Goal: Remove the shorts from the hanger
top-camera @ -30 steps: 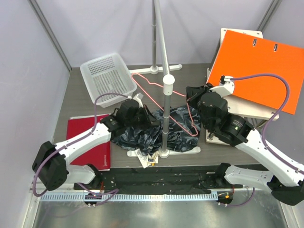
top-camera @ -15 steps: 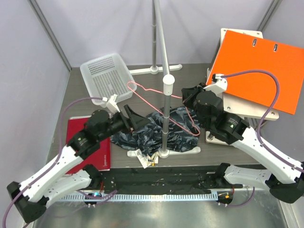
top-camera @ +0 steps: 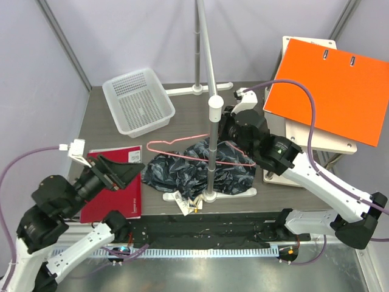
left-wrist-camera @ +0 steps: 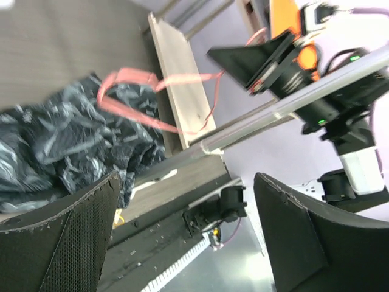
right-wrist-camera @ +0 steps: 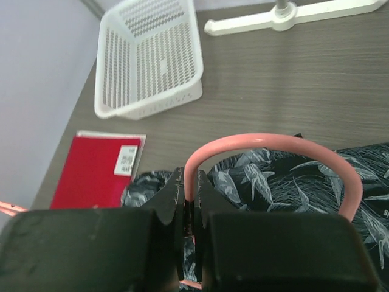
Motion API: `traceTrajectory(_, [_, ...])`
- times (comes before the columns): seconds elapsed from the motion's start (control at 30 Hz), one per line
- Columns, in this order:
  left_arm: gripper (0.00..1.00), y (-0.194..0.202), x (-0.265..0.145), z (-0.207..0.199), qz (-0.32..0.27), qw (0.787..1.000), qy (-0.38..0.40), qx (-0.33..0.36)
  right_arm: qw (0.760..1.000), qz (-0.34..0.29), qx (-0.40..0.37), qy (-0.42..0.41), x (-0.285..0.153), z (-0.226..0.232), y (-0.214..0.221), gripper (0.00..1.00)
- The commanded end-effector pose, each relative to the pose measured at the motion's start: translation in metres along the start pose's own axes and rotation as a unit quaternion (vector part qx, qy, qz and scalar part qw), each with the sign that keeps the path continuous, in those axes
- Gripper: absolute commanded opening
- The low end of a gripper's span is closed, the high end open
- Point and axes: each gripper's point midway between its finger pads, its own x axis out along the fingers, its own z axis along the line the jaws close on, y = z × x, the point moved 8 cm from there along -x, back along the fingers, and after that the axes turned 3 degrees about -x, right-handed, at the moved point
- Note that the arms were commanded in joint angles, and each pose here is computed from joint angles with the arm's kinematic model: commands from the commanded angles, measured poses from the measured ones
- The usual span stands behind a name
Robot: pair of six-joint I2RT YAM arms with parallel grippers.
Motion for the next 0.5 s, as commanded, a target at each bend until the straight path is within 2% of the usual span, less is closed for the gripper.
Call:
traceTrajectory(0.0, [0.89, -0.017, -0.008, -0.006, -0.006, 0.997, -0.042, 0.065, 0.994, 0.001, -0.060, -0.086, -0.008, 0.016, -0.013, 0.01])
traceTrajectory(0.13, [0.95, -0.030, 0.002, -0.018, 0.009, 0.989, -0.042, 0.139, 0.988, 0.025, -0.083, -0.126, -0.012, 0.020, -0.005, 0.01])
traceTrajectory(0.27, [1.00, -0.020, 0.038, -0.027, 0.108, 0.977, -0.025, 0.185, 0.986, 0.037, -0.090, -0.139, -0.016, 0.019, -0.001, 0.01])
traceTrajectory(0.47, [0.94, -0.002, 0.066, -0.011, 0.197, 0.947, -0.030, 0.252, 0.982, 0.041, -0.099, -0.157, -0.022, 0.019, -0.001, 0.01])
